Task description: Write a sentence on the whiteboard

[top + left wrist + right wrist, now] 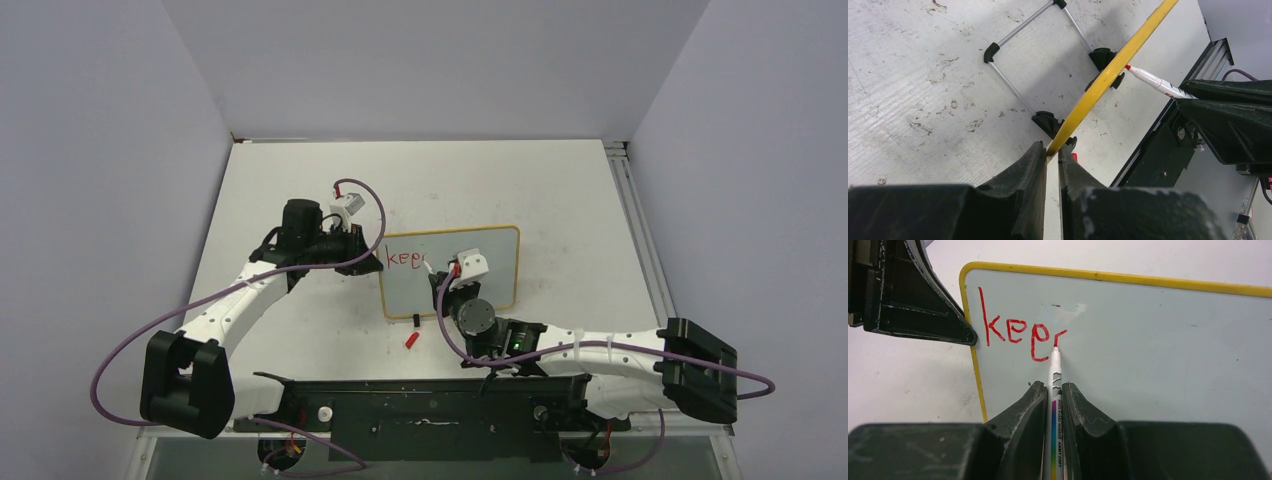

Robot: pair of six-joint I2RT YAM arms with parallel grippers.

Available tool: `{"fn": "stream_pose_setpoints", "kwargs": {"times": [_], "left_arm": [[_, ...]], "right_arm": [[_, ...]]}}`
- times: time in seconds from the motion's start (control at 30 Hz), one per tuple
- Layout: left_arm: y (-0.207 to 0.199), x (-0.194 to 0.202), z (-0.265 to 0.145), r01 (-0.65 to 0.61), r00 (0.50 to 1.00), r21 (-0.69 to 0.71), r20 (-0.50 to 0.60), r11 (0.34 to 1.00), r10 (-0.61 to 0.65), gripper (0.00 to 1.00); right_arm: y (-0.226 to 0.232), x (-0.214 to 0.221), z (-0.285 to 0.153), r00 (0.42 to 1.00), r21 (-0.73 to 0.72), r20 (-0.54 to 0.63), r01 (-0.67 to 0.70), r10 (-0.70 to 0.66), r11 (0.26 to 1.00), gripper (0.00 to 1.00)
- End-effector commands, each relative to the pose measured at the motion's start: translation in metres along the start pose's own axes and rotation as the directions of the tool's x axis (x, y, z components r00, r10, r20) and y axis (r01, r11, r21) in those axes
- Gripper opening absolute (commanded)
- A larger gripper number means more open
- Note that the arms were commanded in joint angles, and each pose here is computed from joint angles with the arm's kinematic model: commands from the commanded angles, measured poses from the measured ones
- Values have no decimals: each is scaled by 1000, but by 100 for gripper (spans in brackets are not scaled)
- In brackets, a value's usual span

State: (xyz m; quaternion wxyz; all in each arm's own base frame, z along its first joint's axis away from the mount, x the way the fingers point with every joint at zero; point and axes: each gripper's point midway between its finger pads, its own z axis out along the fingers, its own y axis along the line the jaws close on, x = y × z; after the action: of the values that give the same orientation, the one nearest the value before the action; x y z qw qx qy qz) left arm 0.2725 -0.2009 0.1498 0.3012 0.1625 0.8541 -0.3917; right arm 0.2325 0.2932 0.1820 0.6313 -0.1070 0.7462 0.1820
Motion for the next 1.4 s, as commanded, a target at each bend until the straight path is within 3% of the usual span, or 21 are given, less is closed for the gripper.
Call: {"fn": "stream_pose_setpoints", "kwargs": {"times": [0.0, 0.37, 0.93, 1.37], "left_arm": [[-14, -21, -7, -50, 997, 30, 52, 998, 48, 0], [-15, -21, -7, -49, 997, 30, 53, 998, 48, 0], [-15, -21, -8, -51, 997, 29, 55, 998, 49, 0], [-15, -21, -8, -50, 997, 29, 54, 998, 48, 0]], "right_arm": [[-5, 10, -5, 1000, 22, -13, -22, 22, 1000, 5], [-3, 25, -12, 999, 15, -45, -18, 18, 1000, 5], [12, -31, -18, 997, -11, 77, -21, 22, 1000, 5], [11, -39, 1, 993, 6, 112, -23, 22, 1000, 5]]}}
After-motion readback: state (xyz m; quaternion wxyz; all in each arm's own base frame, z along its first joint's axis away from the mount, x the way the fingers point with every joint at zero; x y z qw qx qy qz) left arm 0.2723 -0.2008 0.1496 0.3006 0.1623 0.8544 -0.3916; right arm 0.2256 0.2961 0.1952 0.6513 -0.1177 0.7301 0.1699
